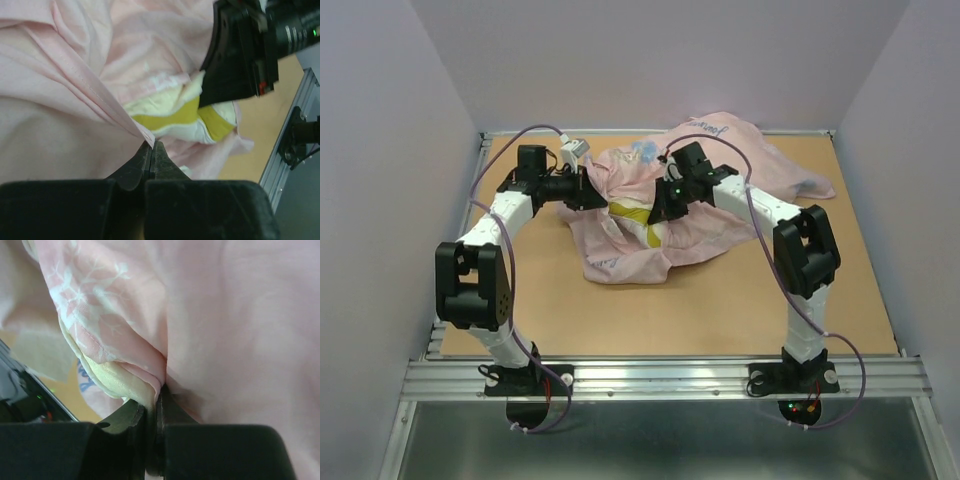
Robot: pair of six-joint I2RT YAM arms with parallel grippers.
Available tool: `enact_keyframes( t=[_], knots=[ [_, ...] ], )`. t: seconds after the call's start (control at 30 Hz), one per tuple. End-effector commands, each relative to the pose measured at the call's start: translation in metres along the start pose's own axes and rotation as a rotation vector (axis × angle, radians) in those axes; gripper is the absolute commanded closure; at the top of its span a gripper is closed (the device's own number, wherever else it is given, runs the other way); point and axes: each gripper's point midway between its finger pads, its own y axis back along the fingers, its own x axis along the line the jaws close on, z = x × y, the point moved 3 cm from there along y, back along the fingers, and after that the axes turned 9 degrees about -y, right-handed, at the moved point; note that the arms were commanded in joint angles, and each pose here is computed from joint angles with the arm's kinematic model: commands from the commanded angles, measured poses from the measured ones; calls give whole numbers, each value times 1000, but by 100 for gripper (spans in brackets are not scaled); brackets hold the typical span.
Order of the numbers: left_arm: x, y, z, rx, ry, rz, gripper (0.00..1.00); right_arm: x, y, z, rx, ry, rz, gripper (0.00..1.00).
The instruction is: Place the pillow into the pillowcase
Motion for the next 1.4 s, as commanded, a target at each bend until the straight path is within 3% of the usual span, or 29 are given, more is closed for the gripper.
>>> enact_keyframes(
  t=[0.0,0.27,0.33,0.47,0.57,0.67,0.9,1.1,1.13,1.17,1.2,1.23,1.3,1.37],
  knots=[
    [-59,24,3,22,-34,-240,100,47,23,72,-318,-122,196,99],
    [-100,42,20,4,14,-434,100,-9,-75,56,-433,-179,-72,99],
    [-112,49,48,-29,-12,-486,100,-28,-110,33,-413,-138,-180,99],
    [-124,58,80,-57,-19,-555,100,-52,-133,10,-360,-179,-232,99],
    [-132,70,124,-106,-97,-568,100,-62,-136,-6,-325,-190,-252,100],
    [-124,72,142,-132,-121,-547,100,-66,-130,-15,-309,-203,-261,99],
    [-80,70,132,-168,-88,-375,100,-46,-95,-9,-308,-163,-194,99],
    [-60,68,151,-224,-155,-200,100,-27,-83,-41,-164,-59,-75,99],
    [-57,68,158,-234,-175,-166,97,-18,-72,-43,-144,-33,-41,97],
    [-49,65,157,-229,-188,-142,92,-10,-67,-48,-112,-20,0,89],
    [-47,64,155,-217,-183,-133,88,0,-51,-44,-126,7,23,71],
    [-41,62,152,-206,-177,-116,80,4,-43,-45,-127,20,31,27],
    [-26,53,137,-167,-178,-76,73,10,-24,-42,-155,68,31,8],
    [-10,47,117,-117,-151,-15,66,15,1,-35,-195,97,2,6]
  ],
)
